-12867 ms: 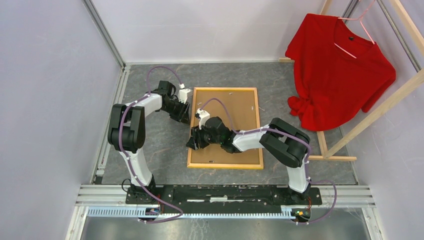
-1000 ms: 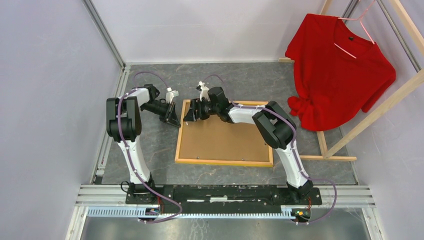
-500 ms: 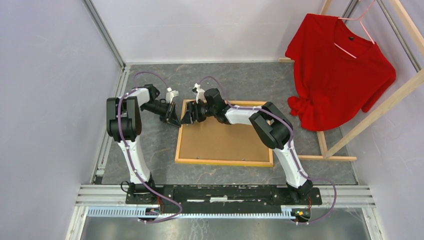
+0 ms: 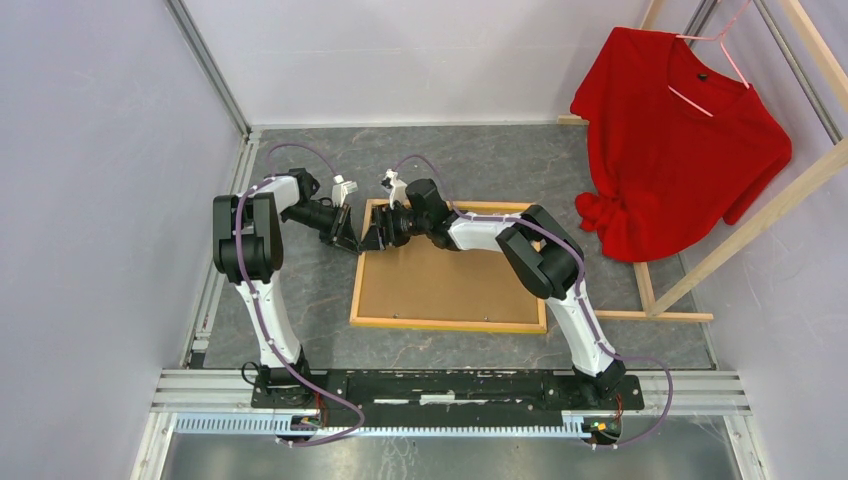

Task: Put the photo into the frame
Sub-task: Install the photo frame at the center of the board.

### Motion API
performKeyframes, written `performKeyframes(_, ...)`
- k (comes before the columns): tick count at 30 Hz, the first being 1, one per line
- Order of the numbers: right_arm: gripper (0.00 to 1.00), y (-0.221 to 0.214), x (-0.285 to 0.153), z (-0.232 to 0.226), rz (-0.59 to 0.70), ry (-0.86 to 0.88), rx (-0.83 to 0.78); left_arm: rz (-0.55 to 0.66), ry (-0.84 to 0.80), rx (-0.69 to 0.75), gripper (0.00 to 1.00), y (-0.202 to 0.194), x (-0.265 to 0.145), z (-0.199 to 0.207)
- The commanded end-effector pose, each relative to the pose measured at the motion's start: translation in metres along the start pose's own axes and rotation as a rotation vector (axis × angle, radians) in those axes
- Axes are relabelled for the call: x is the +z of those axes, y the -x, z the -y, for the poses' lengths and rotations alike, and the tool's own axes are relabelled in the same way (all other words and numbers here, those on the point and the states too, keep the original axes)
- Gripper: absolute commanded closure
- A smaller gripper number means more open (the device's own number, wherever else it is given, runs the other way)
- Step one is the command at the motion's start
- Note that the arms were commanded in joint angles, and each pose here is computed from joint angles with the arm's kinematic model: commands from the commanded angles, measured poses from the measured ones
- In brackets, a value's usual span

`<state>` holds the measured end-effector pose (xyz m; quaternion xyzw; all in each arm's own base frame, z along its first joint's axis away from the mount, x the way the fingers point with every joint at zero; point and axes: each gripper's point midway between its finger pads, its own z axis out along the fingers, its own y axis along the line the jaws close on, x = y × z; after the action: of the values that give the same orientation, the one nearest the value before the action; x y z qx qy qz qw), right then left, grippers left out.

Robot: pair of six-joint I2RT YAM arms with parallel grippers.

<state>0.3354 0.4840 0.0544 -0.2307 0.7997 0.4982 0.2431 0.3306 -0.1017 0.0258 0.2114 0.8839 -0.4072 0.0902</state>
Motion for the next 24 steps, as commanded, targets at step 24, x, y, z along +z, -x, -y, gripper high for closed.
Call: performKeyframes(24, 0.26, -0.026, 0.006, 0.016, 0.03, -0.066, 0.102, -0.021, 0.056, 0.004, 0.78, -0.004, 0.0, -0.011)
